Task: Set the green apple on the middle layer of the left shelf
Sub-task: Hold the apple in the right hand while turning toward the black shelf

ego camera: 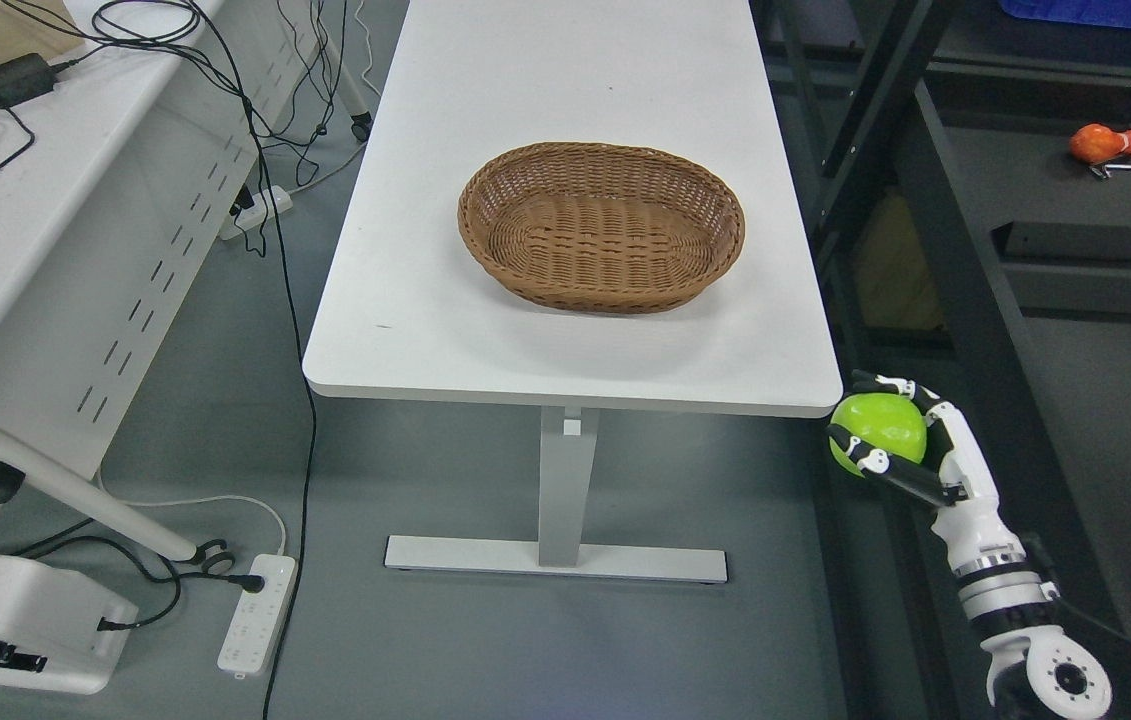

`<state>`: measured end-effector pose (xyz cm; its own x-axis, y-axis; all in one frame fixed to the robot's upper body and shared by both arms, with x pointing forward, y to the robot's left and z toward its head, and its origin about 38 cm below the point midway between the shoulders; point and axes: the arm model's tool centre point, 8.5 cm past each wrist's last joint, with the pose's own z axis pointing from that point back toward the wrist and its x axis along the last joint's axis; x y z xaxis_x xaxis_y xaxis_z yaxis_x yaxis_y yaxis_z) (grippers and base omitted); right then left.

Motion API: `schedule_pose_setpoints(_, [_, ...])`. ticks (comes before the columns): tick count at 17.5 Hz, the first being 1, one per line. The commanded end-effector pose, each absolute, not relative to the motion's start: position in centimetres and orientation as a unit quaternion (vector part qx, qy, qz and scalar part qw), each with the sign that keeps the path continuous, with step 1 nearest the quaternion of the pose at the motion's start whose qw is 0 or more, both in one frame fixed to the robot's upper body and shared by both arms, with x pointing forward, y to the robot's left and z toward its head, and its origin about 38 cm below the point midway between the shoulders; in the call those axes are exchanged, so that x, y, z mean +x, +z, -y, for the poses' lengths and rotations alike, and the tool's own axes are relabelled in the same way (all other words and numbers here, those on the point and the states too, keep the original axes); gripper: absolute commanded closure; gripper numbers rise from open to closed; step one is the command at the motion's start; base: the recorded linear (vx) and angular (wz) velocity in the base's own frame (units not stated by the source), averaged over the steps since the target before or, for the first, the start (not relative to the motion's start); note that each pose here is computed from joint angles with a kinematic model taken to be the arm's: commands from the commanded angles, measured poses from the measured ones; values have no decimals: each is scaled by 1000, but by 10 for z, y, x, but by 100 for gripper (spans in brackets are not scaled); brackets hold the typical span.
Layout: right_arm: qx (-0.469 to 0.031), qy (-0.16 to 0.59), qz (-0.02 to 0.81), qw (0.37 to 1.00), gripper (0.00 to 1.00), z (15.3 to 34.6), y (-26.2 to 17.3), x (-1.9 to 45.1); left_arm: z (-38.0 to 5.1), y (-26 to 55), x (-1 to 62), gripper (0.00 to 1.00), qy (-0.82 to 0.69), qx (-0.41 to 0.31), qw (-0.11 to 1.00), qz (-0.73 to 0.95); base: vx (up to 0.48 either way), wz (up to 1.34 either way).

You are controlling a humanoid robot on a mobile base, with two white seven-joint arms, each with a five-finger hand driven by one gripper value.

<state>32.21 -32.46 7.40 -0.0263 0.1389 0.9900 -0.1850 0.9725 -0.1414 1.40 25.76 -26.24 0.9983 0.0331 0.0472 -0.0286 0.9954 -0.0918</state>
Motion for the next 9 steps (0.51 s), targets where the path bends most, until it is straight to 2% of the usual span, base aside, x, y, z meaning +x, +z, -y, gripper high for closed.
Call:
schedule_pose_setpoints(1, [46, 117, 704, 699, 100, 297, 60, 298, -269, -261, 28, 0, 14, -37, 999, 35, -121, 50])
schedule_pose_setpoints(6, [53, 125, 713, 688, 100, 279, 53, 289, -269, -261, 28, 0, 14, -37, 999, 35, -127, 214])
schedule_pose_setpoints(9, [17, 89, 721, 687, 100, 287, 54, 290, -269, -261, 28, 0, 14, -37, 999, 35, -144, 204])
